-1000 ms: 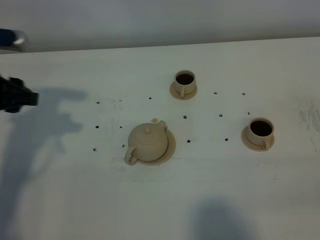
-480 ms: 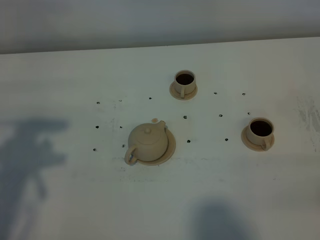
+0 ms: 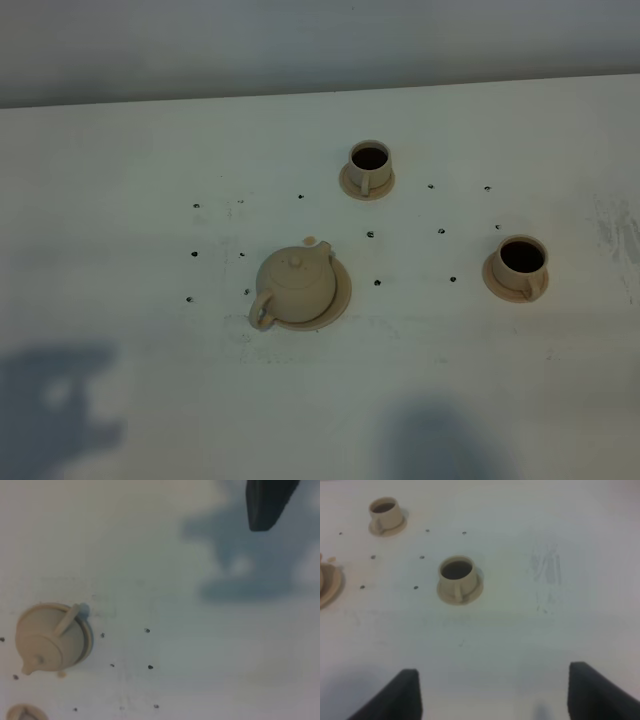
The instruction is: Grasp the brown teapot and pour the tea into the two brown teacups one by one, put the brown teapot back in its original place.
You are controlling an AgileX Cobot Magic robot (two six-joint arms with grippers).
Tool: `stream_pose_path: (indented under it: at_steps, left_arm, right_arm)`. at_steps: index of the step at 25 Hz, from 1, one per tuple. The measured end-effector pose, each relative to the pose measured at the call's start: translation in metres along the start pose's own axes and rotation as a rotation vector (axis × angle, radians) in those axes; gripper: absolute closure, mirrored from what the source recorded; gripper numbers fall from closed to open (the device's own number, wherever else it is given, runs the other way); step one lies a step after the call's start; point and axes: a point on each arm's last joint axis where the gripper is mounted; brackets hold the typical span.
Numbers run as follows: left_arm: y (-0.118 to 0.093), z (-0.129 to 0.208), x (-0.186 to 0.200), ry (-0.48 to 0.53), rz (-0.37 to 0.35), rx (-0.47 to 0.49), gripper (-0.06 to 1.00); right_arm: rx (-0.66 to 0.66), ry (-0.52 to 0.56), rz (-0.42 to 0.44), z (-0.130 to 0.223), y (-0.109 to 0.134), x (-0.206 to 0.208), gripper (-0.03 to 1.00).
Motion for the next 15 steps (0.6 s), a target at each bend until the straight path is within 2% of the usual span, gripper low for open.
stream_pose_path:
  at_steps: [6,9,15]
  left_arm:
    - [0.007,0.04,0.006,-0.085,0.017,0.028,0.45]
    - [0.011,0.056,0.002,-0.106,0.019,0.053,0.46]
    - [0.017,0.08,-0.007,-0.107,0.002,0.037,0.5]
  right_arm:
    - [0.0,0.0,0.0,0.0,0.0,0.0,0.37]
    - [0.0,0.0,0.0,0.0,0.0,0.0,0.37]
    - [0.0,0.0,0.0,0.0,0.0,0.0,0.37]
Point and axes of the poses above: a point on each arm's last joint axis where the gripper is mounted, x pointing back along that axis away from the gripper, y along the wrist's bending axis when the last joint is at zero, z = x × y, and after that the axes turned 12 degrees about x, right-handed
